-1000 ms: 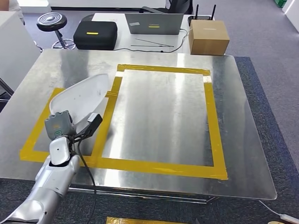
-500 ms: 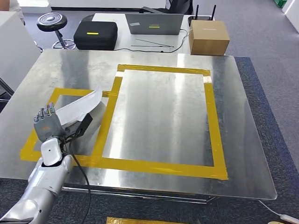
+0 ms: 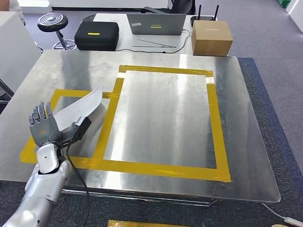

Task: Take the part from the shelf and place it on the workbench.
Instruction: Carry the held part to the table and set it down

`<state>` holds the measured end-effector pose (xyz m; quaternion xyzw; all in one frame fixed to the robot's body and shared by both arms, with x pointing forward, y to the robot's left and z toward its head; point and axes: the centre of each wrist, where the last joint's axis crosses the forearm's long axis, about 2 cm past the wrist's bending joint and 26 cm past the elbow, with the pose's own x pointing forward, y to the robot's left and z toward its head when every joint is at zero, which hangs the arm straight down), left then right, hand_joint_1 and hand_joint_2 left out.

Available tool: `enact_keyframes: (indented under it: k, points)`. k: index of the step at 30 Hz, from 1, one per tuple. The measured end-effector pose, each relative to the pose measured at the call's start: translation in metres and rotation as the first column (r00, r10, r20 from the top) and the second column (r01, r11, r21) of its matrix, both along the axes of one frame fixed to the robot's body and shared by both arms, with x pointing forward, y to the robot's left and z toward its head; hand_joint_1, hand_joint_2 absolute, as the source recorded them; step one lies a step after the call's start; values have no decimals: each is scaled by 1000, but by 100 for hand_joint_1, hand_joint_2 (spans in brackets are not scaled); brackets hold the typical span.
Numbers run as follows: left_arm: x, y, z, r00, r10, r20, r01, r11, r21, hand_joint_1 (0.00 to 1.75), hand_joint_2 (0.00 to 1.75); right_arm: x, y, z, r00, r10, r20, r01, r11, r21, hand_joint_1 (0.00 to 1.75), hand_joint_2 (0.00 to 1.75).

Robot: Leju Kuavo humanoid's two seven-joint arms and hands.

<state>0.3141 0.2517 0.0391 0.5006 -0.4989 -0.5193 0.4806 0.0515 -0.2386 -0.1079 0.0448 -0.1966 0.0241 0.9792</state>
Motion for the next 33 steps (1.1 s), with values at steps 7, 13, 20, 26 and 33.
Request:
enact_keyframes:
  k: [7,13,20,26,33]
  points:
    - [-39,19,5,996,1,88,11,991,-135,0,0,-6,-1,-1,999,-53,-11,53,999,-1,0,175]
    - [-82,46,20,983,51,176,22,920,-390,0,0,-10,-2,-1,996,-86,-15,86,996,-3,0,175]
    - [-126,86,8,974,79,211,69,787,-613,0,0,-12,-3,-2,996,-93,1,93,996,-4,0,0]
    - [-154,102,-15,979,110,170,42,712,-701,0,0,-13,-1,-2,995,-101,17,101,995,0,0,0]
    - [-177,103,-40,980,181,89,-36,590,-807,0,0,-14,1,-2,994,-107,24,107,994,9,0,0]
